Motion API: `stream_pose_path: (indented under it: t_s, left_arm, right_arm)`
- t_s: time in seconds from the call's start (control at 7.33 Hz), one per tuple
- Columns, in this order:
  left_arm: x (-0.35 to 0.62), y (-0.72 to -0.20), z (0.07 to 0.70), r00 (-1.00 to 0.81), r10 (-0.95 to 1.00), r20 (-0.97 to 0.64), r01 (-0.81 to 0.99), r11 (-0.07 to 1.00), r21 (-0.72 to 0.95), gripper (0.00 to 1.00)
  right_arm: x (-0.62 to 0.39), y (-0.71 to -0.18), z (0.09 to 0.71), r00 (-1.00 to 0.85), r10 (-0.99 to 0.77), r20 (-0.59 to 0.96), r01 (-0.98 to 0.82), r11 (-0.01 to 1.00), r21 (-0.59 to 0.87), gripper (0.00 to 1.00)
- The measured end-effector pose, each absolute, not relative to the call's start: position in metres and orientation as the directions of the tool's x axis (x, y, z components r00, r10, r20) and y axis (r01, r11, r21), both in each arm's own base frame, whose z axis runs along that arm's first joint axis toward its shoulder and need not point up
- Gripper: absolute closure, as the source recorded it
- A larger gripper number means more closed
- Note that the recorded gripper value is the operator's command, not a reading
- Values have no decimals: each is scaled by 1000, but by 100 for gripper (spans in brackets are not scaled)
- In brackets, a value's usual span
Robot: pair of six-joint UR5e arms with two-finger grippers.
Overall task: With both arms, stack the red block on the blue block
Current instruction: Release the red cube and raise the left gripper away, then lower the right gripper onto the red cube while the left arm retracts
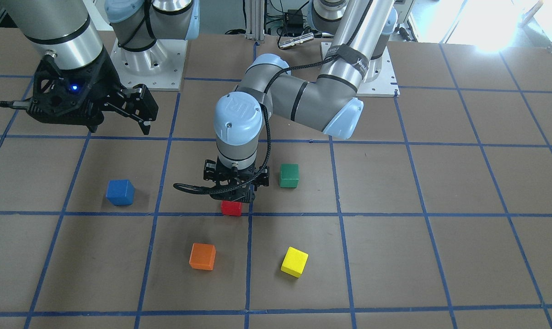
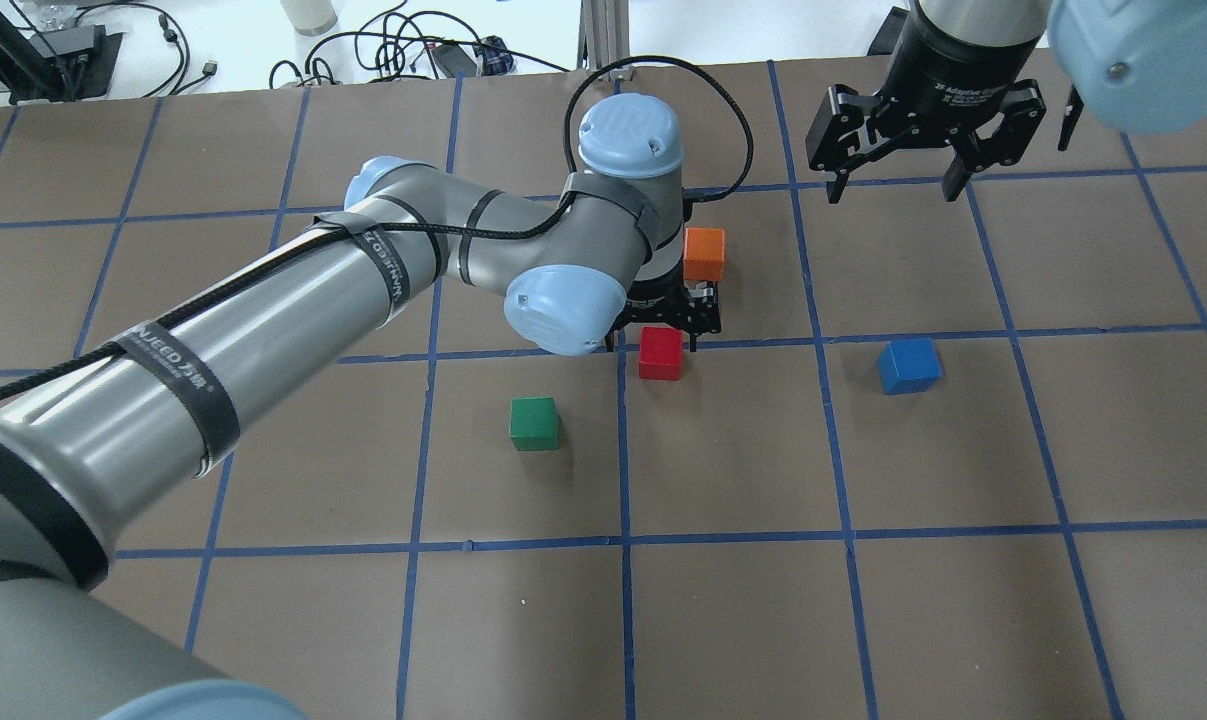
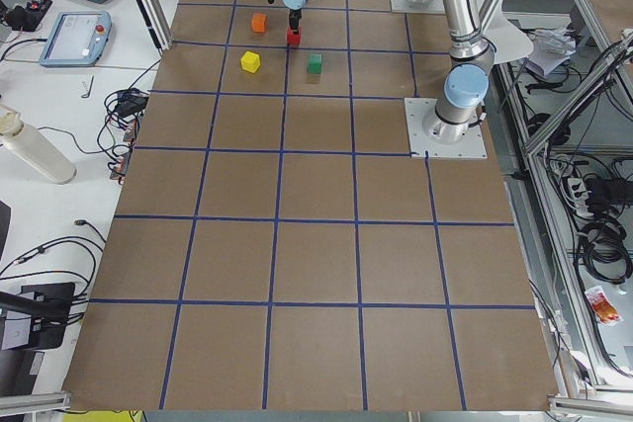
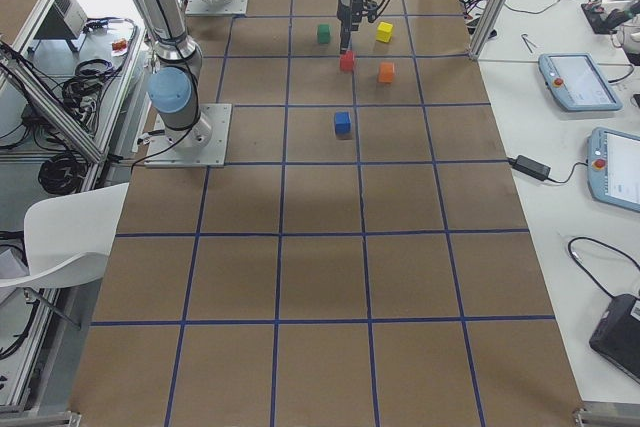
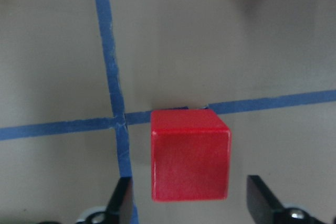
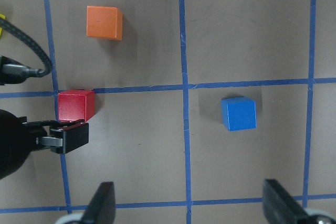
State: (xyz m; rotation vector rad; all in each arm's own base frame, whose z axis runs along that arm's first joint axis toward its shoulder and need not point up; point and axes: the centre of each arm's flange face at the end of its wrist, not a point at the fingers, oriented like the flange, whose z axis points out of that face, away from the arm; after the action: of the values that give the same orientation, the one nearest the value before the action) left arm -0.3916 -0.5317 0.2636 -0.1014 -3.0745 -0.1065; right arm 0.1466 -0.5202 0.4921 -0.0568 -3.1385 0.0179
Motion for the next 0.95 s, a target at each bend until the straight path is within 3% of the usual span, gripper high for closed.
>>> stream_pose_path:
  t_s: [0.41, 0.95]
  left_arm:
    - [-272, -566, 355, -997, 0, 75, 4, 998, 55, 0]
    - [-92, -550, 450, -996, 25, 80, 30, 998, 59, 0]
  right_arm:
    - [180, -503, 447, -999, 51, 1, 51, 998, 40, 0]
    - [286, -506, 341, -989, 147, 8, 147, 989, 5, 0]
